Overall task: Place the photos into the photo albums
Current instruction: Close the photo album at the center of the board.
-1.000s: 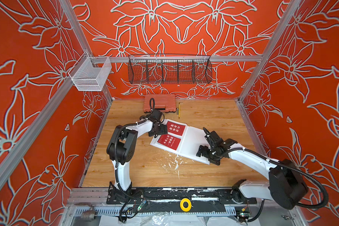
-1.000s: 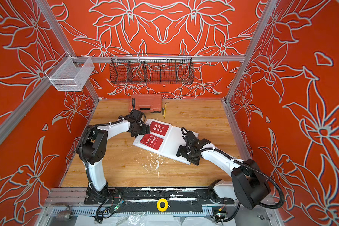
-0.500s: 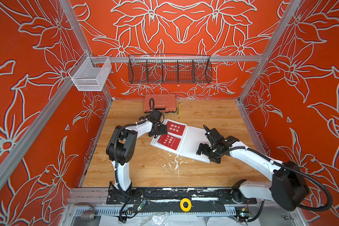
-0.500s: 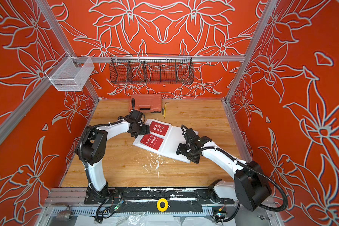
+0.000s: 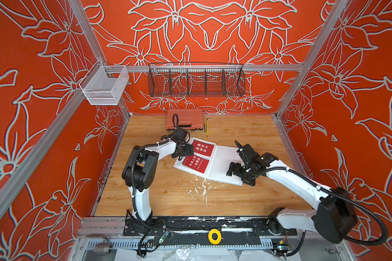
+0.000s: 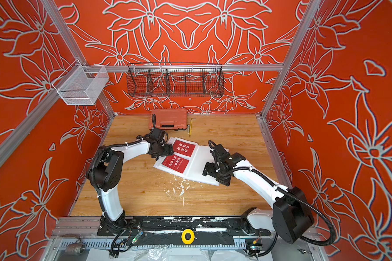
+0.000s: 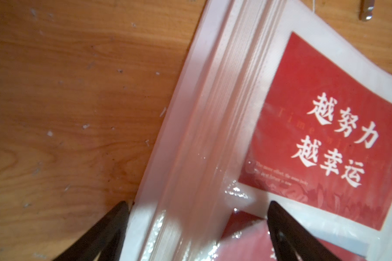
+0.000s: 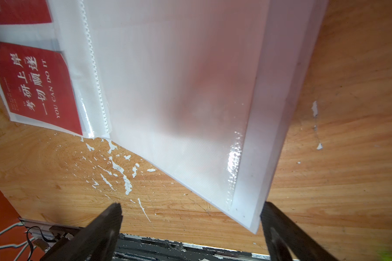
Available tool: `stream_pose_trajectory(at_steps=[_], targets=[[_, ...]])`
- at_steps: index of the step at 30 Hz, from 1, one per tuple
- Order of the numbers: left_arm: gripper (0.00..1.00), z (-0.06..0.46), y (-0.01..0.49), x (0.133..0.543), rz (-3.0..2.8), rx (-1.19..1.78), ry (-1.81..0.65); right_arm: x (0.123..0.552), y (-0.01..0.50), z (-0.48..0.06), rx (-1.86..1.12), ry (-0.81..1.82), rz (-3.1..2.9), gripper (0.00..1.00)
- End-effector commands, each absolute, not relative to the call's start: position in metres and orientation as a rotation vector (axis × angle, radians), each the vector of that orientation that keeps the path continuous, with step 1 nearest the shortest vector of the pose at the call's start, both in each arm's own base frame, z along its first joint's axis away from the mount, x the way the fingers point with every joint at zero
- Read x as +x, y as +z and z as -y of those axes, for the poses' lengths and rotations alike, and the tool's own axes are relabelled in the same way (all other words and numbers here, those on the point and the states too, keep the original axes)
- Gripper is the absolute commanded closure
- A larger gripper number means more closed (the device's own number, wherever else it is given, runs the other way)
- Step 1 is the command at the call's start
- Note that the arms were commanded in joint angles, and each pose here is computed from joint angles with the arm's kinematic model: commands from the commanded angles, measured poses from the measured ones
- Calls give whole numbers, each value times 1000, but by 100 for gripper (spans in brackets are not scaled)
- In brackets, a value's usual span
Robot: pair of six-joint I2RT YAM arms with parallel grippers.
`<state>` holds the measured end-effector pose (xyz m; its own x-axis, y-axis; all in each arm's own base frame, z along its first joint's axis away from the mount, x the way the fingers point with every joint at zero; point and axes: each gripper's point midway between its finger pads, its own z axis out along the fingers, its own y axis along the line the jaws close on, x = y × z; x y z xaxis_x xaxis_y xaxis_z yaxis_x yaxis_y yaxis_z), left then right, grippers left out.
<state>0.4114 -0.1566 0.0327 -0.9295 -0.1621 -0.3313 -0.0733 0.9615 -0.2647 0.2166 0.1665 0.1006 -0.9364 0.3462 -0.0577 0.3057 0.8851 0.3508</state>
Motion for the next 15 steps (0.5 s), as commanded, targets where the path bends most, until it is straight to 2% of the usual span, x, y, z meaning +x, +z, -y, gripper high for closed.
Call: stream_pose_trajectory(at_steps=[1, 15], targets=[[8, 210, -2, 328, -3057, -143, -654, 268, 165, -238, 280, 969, -2652, 2], [8, 214, 0, 326, -3055, -133, -677, 273, 187, -253, 232, 1021, -2618, 2]])
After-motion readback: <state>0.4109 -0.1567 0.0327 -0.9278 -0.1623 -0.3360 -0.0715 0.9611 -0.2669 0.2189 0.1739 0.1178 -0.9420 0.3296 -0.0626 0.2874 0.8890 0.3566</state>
